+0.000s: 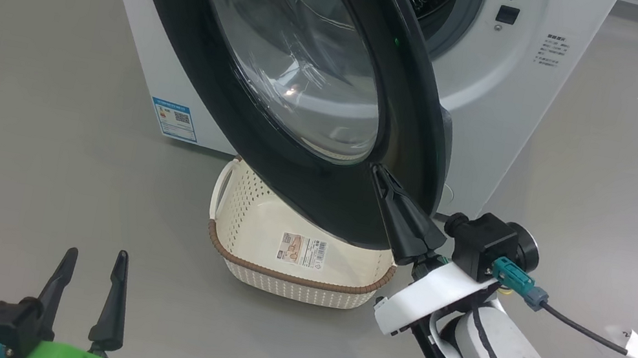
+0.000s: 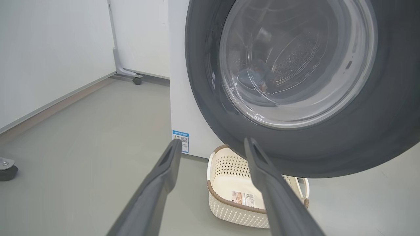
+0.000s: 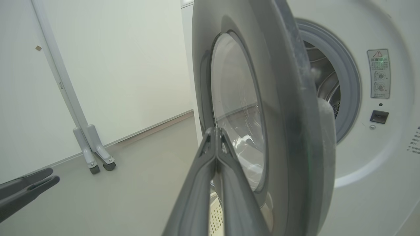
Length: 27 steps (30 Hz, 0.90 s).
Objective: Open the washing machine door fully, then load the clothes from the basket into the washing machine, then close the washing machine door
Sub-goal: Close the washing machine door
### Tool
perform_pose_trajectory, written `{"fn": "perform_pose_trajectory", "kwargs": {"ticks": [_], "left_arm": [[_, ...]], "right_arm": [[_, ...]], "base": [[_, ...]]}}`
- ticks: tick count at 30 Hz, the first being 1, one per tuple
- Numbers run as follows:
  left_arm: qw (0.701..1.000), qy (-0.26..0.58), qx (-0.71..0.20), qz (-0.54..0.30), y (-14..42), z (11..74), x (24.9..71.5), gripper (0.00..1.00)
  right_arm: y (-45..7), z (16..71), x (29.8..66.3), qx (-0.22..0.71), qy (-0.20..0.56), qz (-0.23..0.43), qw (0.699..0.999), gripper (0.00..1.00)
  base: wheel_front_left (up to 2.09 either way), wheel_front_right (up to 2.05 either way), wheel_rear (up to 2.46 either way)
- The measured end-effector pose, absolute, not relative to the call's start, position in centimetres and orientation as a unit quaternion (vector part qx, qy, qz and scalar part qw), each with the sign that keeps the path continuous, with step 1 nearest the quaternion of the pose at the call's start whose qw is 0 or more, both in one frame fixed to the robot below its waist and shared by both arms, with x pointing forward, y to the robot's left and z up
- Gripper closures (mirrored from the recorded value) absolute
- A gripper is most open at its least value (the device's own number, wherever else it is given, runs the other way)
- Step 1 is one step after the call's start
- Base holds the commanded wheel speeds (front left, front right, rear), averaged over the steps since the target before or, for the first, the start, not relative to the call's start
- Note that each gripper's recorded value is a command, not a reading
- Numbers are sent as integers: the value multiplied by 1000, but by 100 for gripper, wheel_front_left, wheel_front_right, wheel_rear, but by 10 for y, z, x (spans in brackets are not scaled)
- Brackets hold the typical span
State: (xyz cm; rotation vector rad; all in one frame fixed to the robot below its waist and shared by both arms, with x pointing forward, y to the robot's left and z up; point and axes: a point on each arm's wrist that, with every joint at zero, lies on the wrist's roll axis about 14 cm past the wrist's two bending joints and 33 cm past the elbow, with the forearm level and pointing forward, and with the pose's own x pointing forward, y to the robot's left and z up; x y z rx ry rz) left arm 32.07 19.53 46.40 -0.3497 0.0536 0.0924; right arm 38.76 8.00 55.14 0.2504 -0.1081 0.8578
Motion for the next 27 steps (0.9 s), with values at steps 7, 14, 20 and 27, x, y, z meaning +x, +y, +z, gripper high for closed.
{"fn": "perform_pose_trajectory", "kwargs": {"ticks": [7, 14, 20, 27], "left_arm": [[983, 29, -175, 53, 199, 462, 321, 0], [982, 34, -175, 61, 203, 459, 322, 0], [982, 36, -174, 69, 209, 457, 324, 0], [982, 41, -174, 67, 208, 454, 327, 0]], "right_arm": [[76, 549, 405, 126, -48, 401, 906, 100], [75, 546, 420, 126, -48, 392, 910, 100], [72, 551, 435, 123, -58, 383, 914, 100], [71, 555, 446, 112, -69, 381, 915, 100]], "base": [[0, 0, 0], [0, 0, 0], [0, 0, 0], [0, 0, 0]]}}
